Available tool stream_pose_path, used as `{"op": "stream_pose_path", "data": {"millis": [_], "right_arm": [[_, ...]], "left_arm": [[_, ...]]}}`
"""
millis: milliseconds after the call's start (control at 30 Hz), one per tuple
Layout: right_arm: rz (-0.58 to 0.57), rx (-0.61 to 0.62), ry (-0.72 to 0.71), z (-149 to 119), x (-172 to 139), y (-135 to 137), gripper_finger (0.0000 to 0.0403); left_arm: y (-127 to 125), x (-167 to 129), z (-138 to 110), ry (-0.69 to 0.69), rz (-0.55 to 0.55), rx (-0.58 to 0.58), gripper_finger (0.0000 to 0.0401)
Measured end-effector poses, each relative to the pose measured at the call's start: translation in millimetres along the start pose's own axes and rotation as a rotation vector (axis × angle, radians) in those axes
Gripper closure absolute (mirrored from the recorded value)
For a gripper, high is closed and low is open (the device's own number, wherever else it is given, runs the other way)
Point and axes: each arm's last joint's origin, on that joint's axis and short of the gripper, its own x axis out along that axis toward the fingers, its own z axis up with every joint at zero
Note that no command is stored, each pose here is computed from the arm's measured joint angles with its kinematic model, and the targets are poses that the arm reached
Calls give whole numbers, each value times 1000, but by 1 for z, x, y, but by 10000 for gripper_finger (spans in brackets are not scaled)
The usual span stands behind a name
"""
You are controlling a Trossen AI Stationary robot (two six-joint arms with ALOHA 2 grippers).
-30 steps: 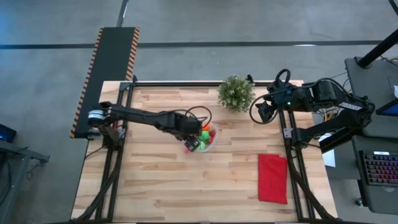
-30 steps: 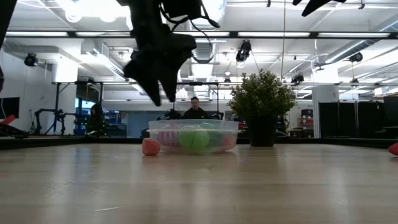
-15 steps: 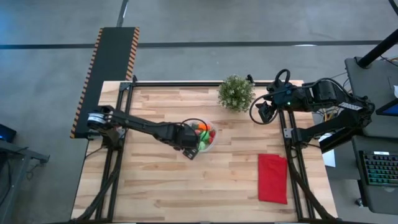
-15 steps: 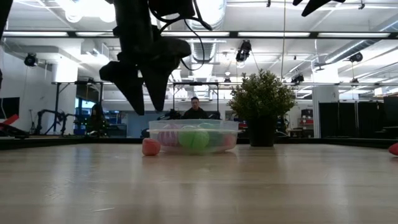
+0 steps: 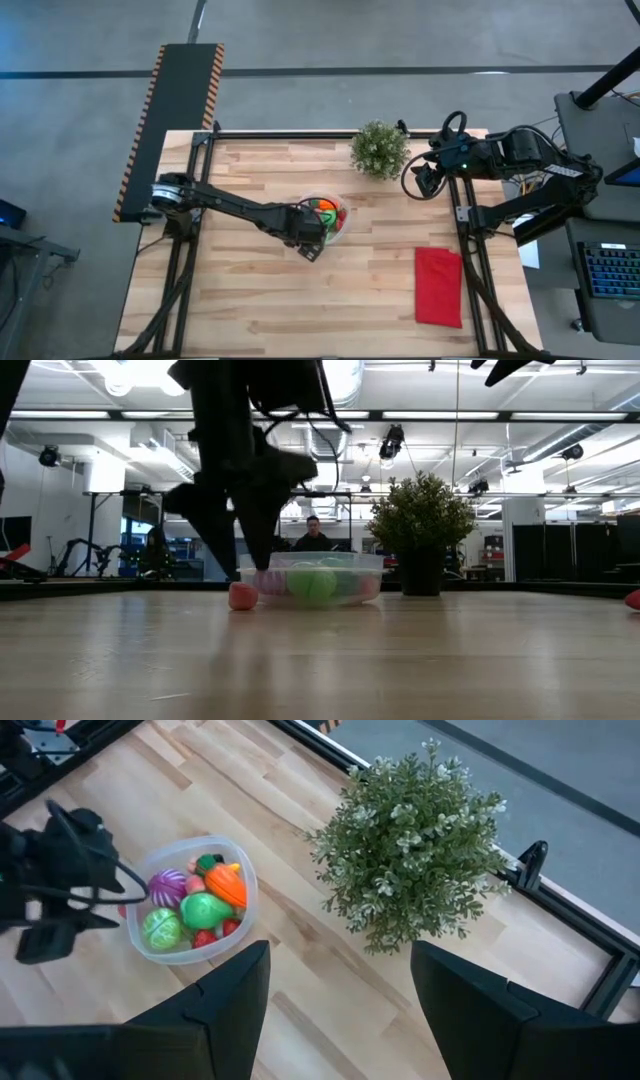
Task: Pick and placing Produce into tupperware
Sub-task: Put the pink peach into the transparent bin
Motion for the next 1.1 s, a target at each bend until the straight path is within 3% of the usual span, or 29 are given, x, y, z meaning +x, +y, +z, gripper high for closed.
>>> {"op": "stream_pose_path", "data": {"millis": [267,633,1100], "right_arm": [[1,0,1,0,0,0,168],[-1,0,0,0,0,0,167],[-7,0,-5,0,0,0,168]], "left_arm": [[-1,27,-4,93,42,32,173],[1,28,1,62,54,54,174],[1,29,5,56,35,61,273]]}}
